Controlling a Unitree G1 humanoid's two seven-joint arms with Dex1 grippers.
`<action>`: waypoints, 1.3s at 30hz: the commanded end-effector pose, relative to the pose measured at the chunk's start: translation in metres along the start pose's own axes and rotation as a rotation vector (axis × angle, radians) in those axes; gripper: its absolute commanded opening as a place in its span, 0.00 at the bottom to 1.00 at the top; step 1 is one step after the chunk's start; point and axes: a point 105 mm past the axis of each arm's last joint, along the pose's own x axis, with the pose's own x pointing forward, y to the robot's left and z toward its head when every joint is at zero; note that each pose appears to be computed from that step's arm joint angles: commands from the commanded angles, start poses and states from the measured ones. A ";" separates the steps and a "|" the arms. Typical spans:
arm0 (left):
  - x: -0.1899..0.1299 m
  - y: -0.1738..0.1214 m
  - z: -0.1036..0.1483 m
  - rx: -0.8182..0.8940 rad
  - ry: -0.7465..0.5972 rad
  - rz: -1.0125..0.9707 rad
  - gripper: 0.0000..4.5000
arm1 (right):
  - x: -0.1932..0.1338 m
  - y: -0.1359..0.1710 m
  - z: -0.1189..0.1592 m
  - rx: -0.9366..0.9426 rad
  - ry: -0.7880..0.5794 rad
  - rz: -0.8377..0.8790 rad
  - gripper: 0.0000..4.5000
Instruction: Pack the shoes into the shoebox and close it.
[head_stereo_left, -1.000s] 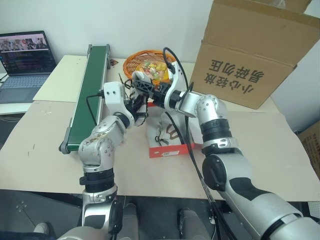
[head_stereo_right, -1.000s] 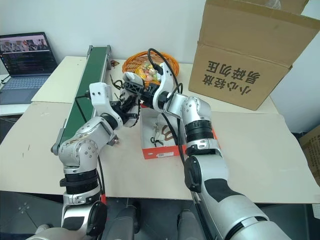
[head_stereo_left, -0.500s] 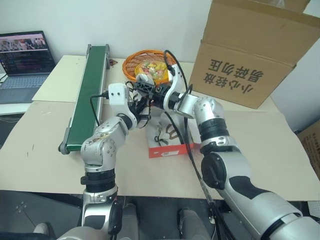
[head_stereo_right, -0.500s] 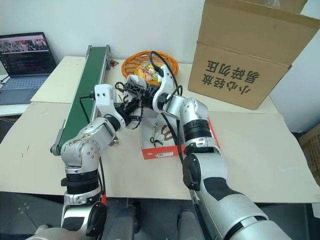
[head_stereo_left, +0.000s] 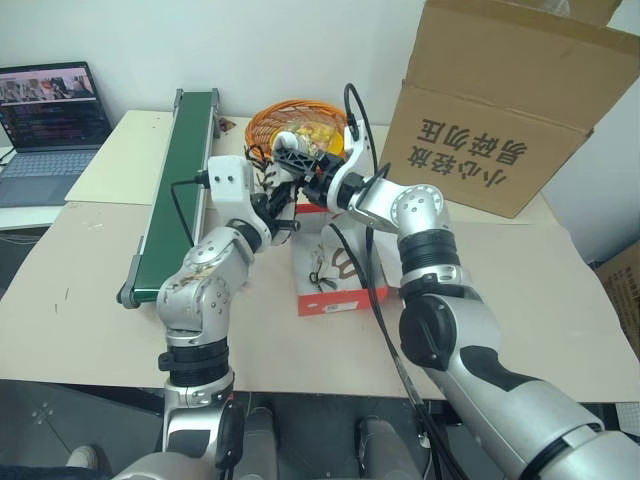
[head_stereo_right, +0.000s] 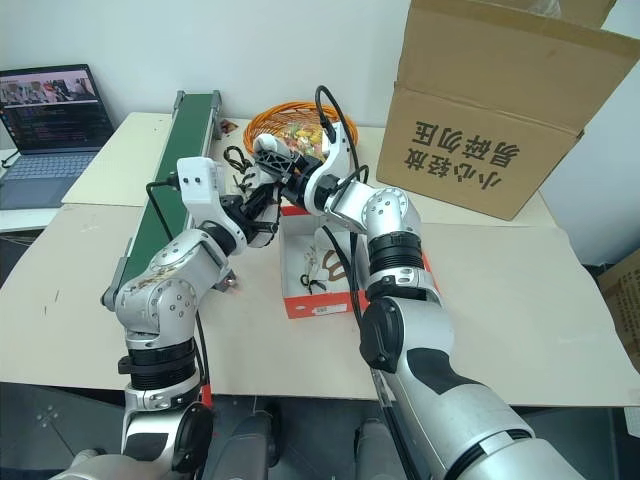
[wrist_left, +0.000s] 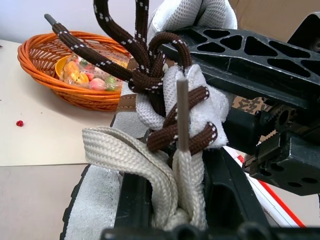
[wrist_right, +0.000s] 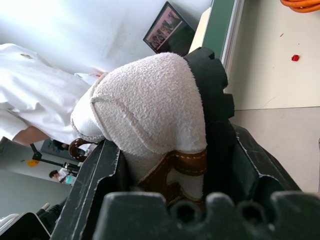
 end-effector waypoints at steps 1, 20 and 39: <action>0.007 -0.049 -0.002 0.028 0.014 -0.197 0.05 | 0.018 0.072 -0.016 0.047 0.073 0.265 0.45; 0.003 -0.061 0.002 0.144 -0.031 -0.259 0.75 | 0.010 0.023 0.009 0.020 -0.095 0.011 0.45; -0.005 -0.054 -0.014 0.162 0.006 -0.232 0.75 | -0.037 -0.014 0.113 -0.019 -0.443 -0.234 0.45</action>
